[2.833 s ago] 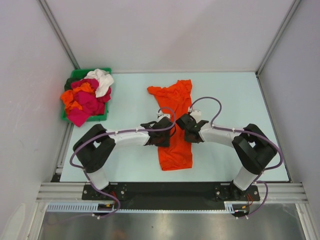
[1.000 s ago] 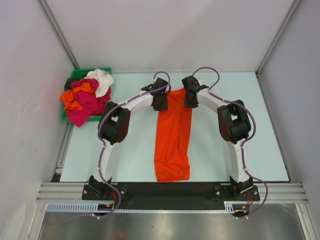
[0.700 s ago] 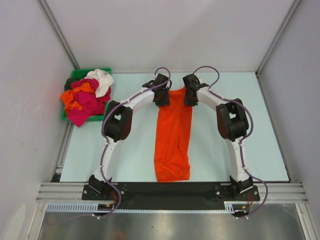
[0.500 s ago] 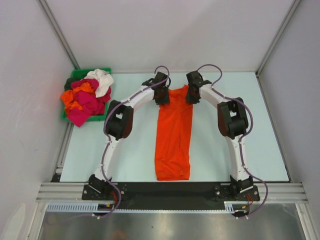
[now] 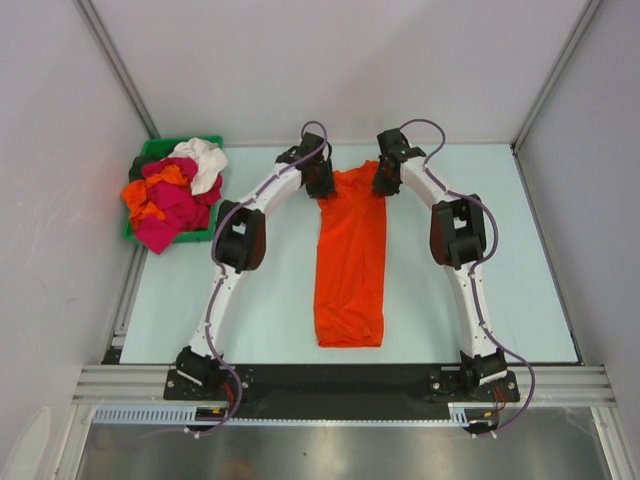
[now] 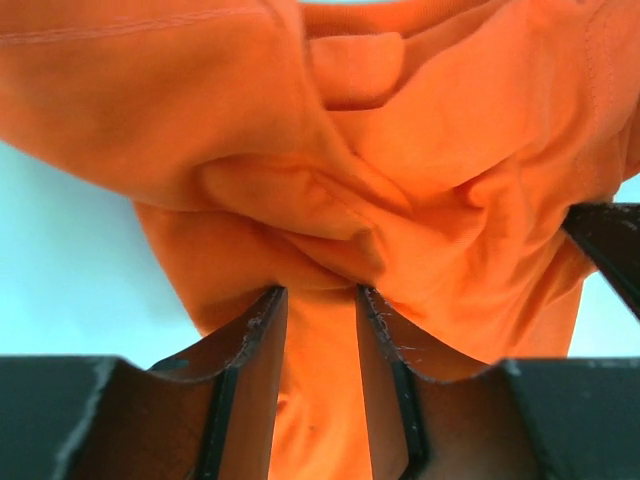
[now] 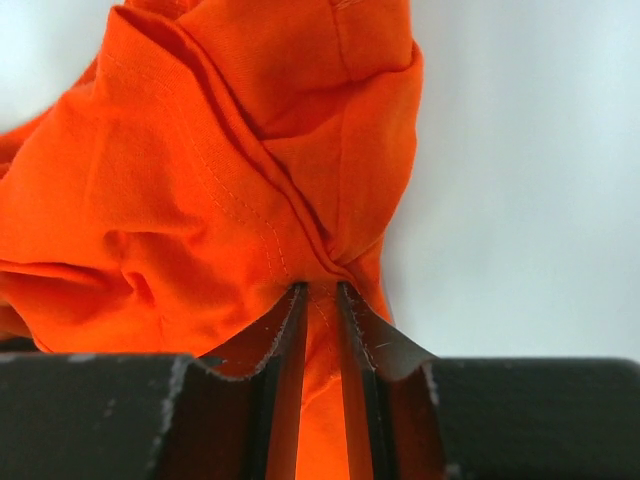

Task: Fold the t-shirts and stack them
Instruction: Rotate the tshirt 90 degrees

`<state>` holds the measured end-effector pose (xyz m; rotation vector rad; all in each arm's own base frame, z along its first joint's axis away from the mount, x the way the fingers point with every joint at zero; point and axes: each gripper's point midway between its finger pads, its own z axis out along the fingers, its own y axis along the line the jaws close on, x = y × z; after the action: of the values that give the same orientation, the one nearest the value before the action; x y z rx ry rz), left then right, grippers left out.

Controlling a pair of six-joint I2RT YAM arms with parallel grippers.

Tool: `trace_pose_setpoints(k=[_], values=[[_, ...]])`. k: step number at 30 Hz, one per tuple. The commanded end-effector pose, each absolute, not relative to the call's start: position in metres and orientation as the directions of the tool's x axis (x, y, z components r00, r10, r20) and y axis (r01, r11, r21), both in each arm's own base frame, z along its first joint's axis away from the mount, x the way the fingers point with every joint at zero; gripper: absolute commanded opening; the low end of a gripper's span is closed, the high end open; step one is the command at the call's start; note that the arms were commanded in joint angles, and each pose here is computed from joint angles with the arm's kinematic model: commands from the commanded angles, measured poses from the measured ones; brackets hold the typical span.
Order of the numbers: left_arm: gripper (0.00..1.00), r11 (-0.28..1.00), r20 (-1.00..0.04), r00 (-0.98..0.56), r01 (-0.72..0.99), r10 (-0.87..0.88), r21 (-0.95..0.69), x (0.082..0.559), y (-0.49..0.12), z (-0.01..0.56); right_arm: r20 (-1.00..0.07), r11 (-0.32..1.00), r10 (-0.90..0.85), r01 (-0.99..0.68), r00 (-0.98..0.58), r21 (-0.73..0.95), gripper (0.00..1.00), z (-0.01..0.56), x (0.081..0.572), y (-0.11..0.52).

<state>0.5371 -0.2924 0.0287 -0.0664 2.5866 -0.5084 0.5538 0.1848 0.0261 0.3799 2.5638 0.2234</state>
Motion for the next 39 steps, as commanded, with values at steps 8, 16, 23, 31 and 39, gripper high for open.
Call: trace_pose_setpoints(k=[8, 16, 23, 31, 39], values=[[0.42, 0.925, -0.555, -0.807, 0.029, -0.203, -0.380, 0.571, -0.270, 0.070, -0.521, 0.943, 0.329, 0.246, -0.788, 0.223, 0.25, 0.012, 0.579, 0.168], [0.47, 0.930, -0.703, -0.677, 0.072, -0.219, -0.360, 0.540, -0.261, 0.202, -0.673, 0.942, 0.333, 0.209, -0.660, 0.262, 0.43, 0.155, 0.548, 0.179], [0.47, 0.944, -0.733, -0.663, 0.122, -0.152, -0.306, 0.419, -0.264, 0.217, -0.668, 0.936, 0.349, 0.208, -0.657, 0.284, 0.68, 0.185, 0.427, 0.181], [0.42, 0.933, -0.648, -0.757, 0.172, -0.081, -0.317, 0.286, -0.273, 0.143, -0.594, 0.964, 0.201, 0.052, -0.779, 0.259, 0.06, 0.133, 0.271, 0.231], [0.38, 0.924, -0.586, -0.810, 0.217, -0.009, -0.314, 0.219, -0.278, 0.104, -0.560, 0.978, 0.138, 0.021, -0.817, 0.210, 0.00, 0.099, 0.204, 0.246]])
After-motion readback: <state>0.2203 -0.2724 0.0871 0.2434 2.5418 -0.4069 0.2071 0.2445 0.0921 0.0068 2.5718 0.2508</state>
